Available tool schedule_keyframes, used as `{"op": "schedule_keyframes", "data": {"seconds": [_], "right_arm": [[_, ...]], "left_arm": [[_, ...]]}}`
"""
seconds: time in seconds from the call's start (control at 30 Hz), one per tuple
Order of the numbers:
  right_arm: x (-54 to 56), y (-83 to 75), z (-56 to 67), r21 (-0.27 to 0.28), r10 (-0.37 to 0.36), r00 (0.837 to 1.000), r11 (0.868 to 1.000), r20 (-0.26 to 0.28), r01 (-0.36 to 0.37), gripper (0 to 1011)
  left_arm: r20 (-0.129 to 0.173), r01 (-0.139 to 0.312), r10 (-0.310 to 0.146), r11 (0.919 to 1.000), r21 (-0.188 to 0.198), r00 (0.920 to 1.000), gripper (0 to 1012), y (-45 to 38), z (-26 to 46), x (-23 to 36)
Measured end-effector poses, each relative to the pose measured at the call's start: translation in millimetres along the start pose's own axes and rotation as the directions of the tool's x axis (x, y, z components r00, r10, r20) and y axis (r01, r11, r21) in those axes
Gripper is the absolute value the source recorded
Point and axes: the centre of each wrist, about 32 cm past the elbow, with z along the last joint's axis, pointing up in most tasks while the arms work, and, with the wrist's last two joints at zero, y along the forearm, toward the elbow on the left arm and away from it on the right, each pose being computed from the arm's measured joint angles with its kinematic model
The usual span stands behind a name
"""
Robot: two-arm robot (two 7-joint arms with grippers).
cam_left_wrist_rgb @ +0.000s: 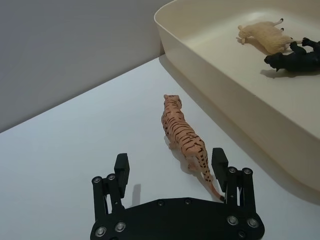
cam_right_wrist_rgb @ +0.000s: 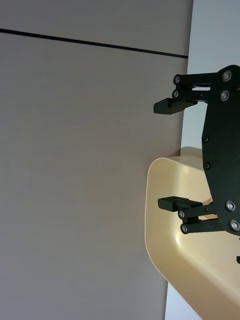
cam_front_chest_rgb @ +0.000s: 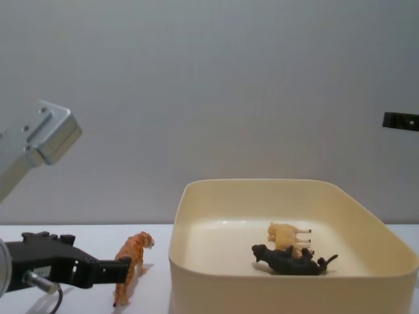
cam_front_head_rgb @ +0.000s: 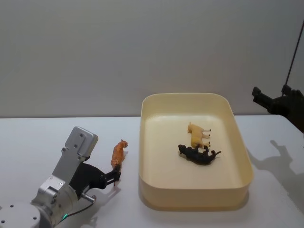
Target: Pick up the toy alternately with two hands and place it into the central storage box.
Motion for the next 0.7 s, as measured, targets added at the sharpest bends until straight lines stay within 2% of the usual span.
{"op": "schedule_keyframes", "data": {"seconds": [0.27,0.7], "right_arm": [[0.3,-0.3,0.2,0.001,-0.001,1.000,1.000,0.000,0.001,1001],[0.2,-0.5,0.1,0.001,-0.002,1.000,1.000,0.000,0.002,1001]], "left_arm": [[-0.016,0.036,-0.036,0.9993,0.006,0.9992,1001,-12.2,-3.2,7.8],[-0.044,0.071,-0.070,0.9972,0.022,0.9966,1001,-25.0,-8.8,14.2]]}}
